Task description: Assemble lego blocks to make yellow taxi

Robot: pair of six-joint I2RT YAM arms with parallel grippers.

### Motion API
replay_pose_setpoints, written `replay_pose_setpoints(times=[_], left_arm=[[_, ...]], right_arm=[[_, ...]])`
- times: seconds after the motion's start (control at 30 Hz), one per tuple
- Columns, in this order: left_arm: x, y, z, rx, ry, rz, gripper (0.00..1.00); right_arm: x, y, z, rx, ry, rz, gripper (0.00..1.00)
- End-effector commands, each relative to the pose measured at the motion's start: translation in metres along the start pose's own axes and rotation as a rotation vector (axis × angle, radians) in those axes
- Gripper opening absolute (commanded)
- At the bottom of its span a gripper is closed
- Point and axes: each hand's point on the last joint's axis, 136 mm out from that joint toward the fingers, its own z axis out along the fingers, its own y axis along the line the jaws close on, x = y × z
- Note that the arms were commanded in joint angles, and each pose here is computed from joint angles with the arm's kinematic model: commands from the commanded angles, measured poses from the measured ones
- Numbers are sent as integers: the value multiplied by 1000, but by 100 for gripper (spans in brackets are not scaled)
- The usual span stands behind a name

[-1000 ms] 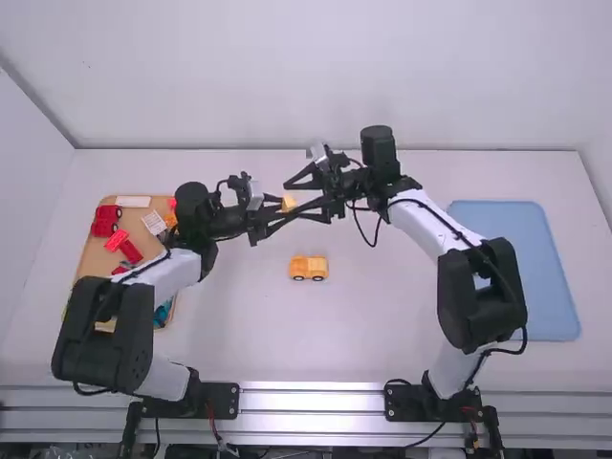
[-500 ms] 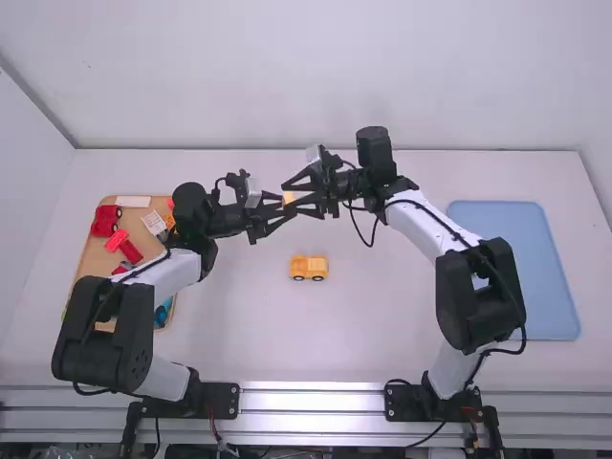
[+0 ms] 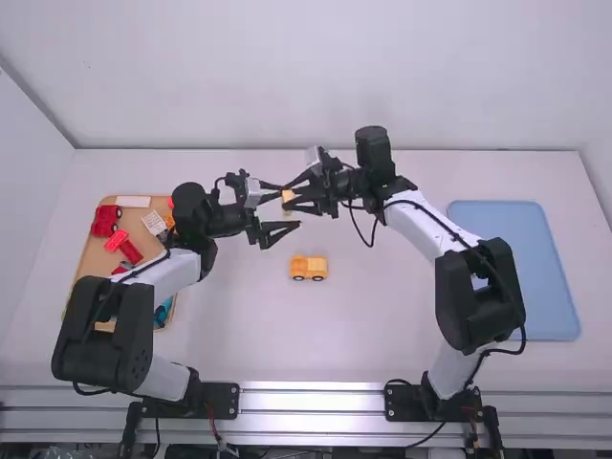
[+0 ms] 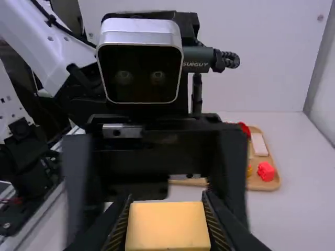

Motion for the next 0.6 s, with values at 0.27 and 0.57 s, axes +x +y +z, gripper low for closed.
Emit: replay_pose_setpoints(times=[0.27, 0.57], left_arm=[[44, 51, -10, -304, 146, -99, 99], [112, 130, -104, -1071, 426, -258, 99]], right_arm=[[42, -90, -47, 625, 234, 166, 25], [127, -61, -105, 874, 816, 386, 25]])
